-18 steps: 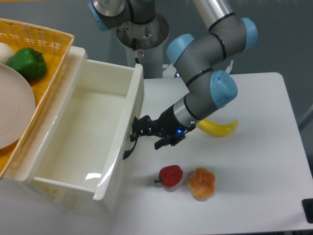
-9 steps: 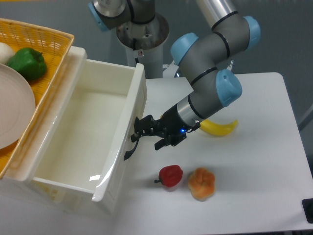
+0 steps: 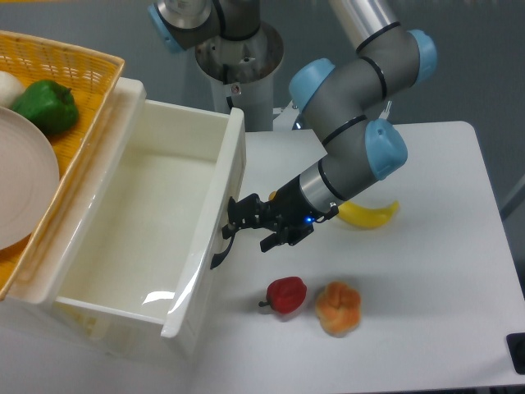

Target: Slide open the top white drawer

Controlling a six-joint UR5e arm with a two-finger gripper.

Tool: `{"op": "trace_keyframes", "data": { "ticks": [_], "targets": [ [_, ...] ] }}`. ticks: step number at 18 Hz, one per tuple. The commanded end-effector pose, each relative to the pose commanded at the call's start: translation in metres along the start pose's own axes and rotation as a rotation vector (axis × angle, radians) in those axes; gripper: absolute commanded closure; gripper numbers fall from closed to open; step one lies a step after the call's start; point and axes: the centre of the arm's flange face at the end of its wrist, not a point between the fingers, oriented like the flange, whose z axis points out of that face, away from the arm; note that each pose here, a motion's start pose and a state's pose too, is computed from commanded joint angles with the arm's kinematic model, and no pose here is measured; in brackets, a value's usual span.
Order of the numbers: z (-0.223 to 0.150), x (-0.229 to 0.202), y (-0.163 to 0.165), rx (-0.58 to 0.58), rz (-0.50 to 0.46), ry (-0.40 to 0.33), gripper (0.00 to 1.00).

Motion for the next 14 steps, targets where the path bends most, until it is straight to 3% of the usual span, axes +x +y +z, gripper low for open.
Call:
{"op": "trace_keyframes", "data": {
  "ticks": [4, 9, 14],
  "targets": [
    [-0.015, 0.001, -0.002, 0.019, 0.024, -0.021, 0.00],
    [-0.023, 0.007, 0.000, 0.005, 0.068, -0.117, 0.00],
    [-0.027, 0.007, -0.001, 0.005, 0.072, -0.132, 0.00]
  ]
}}
